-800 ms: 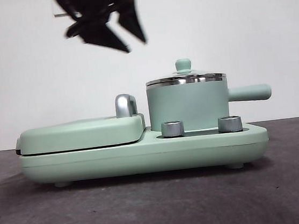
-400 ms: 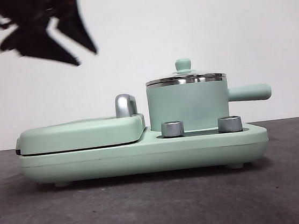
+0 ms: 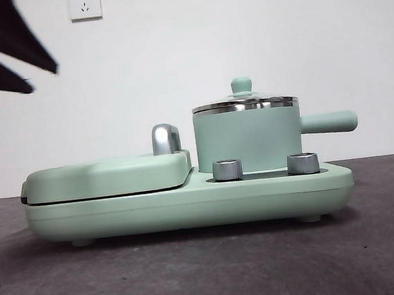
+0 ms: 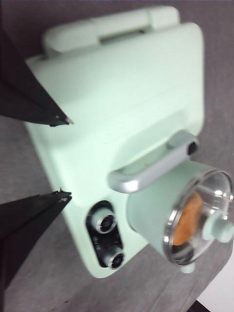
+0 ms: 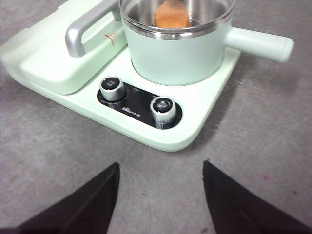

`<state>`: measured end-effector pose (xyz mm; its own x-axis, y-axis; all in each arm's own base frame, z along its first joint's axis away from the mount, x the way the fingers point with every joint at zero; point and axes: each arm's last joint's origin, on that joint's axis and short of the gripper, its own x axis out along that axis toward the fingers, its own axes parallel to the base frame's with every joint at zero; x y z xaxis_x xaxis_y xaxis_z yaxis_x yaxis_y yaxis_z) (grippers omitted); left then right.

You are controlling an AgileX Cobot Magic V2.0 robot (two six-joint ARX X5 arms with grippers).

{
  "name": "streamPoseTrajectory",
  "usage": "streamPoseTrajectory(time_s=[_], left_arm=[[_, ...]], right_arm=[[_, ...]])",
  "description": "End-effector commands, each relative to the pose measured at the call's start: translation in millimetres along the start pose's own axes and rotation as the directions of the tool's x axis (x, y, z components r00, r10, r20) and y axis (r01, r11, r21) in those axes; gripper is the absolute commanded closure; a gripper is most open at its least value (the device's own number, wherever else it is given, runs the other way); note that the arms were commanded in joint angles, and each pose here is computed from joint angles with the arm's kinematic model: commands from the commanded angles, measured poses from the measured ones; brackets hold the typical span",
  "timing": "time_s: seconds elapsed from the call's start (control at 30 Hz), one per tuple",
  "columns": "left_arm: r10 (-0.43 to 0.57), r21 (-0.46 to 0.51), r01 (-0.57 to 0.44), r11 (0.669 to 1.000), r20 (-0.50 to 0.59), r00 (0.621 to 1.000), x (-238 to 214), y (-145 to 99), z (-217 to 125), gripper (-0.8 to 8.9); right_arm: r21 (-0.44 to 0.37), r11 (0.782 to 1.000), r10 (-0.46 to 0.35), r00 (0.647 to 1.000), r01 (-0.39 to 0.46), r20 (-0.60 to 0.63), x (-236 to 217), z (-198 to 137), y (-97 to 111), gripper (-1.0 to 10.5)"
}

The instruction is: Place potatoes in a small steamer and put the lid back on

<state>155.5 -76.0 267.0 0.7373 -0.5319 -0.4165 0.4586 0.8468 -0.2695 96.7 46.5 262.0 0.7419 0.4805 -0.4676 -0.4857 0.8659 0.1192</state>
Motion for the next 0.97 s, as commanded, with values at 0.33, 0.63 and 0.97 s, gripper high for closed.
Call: streamPoseTrajectory(time_s=[0.33,0.63,0.97], left_arm=[[0.025,-0.026,-0.025,0.999,-0.031,0.999,-31.9,0.5,-20.0,5.96],[0.020,-0.012,-0.020,1.000,-0.016,1.000,-35.9,-0.6,-19.9,8.08],[0.020,-0.011,-0.020,1.000,-0.013,1.000,-36.4,-0.7,-19.8,8.08]], right_arm=[[0.015,0.998,0.065,0.997,-0.065,-0.042,22.3,7.2,-0.3,6.8],[0.009,0.997,0.075,0.997,-0.075,-0.018,19.5,9.4,0.5,9.3],[0.008,0.998,0.068,0.998,-0.068,-0.013,18.7,9.6,0.4,9.3]])
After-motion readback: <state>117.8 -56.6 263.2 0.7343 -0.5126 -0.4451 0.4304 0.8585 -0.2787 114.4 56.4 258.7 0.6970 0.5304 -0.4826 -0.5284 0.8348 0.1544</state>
